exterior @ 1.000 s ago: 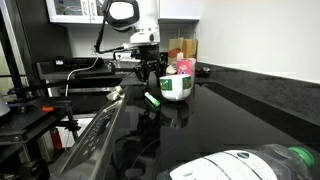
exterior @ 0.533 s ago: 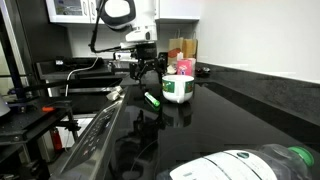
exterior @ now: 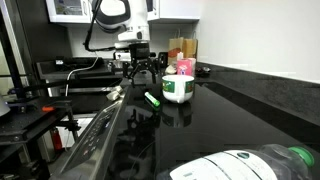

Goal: Pick up the pen from the top of the stove and put it in the mug cup.

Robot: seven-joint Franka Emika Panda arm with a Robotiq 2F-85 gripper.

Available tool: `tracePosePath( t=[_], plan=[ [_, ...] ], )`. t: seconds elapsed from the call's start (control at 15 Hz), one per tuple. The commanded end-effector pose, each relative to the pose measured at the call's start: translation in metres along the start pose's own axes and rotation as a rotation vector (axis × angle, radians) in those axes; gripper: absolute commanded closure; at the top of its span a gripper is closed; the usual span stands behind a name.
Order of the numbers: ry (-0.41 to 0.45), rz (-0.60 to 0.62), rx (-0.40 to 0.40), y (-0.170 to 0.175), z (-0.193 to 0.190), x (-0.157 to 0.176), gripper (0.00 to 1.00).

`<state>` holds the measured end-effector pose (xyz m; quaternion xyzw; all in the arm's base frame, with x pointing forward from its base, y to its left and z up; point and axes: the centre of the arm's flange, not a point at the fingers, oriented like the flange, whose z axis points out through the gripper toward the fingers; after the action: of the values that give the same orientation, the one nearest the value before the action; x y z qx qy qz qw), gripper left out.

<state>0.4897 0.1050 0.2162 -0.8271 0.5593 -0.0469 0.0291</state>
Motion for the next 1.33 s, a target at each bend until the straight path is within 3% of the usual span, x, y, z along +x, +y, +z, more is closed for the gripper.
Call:
tracePosePath(
  t=[0.0,0.53,0.73,1.07,1.13,1.2,1.27],
  plan=[
    [0.049,0.054,-0.011,0.003,0.001,-0.002,0.04],
    [0.117,-0.022,-0.068,-0.010,0.016,-0.011,0.07],
    [0.113,-0.027,-0.082,-0.017,0.022,-0.011,0.14],
    [0.097,-0.033,-0.097,-0.023,0.036,-0.011,0.38],
    [0.095,-0.033,-0.101,-0.024,0.038,-0.012,0.45],
    [0.094,-0.034,-0.103,-0.024,0.040,-0.013,0.61],
    [0.094,-0.033,-0.104,-0.025,0.042,-0.013,0.67]
  ],
)
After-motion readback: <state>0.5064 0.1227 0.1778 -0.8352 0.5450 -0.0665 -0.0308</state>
